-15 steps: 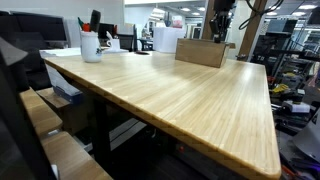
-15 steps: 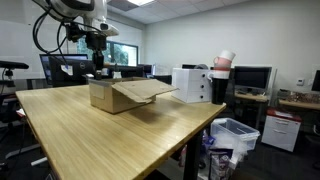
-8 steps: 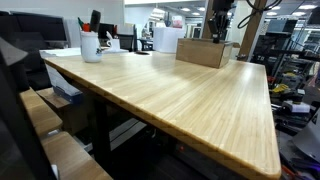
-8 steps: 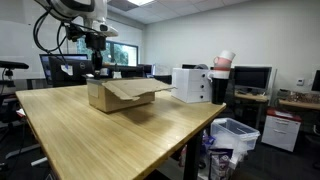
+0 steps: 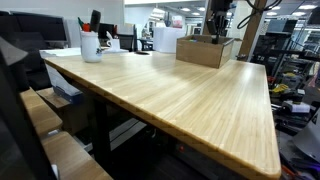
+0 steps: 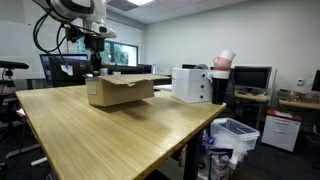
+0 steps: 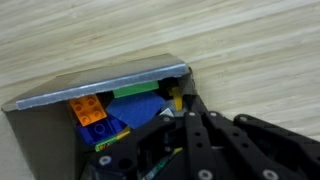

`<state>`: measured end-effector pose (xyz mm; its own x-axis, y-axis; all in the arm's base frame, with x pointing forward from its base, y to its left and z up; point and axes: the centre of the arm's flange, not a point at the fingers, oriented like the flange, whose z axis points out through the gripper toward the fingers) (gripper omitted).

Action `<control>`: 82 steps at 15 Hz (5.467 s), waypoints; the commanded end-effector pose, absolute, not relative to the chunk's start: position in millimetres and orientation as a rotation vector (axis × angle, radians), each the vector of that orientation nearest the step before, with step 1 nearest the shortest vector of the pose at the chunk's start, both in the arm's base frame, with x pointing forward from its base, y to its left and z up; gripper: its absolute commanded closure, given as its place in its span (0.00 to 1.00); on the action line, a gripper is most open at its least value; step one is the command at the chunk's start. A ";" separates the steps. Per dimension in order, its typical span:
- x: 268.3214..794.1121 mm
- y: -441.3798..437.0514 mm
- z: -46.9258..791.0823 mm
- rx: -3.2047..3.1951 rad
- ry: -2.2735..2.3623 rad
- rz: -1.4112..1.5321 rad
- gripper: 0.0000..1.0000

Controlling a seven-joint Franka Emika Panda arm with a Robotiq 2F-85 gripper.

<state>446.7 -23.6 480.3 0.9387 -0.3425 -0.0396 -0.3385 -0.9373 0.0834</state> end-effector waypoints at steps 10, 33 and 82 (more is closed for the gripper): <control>448.8 4.1 450.3 3.014 -0.438 -0.249 0.97; 436.4 33.5 405.9 2.966 -0.435 -0.297 0.97; 436.2 55.4 421.4 2.736 -0.651 0.045 0.97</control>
<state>451.5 40.5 419.3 0.8974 -0.4356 0.0705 -0.4353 -0.8475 0.3039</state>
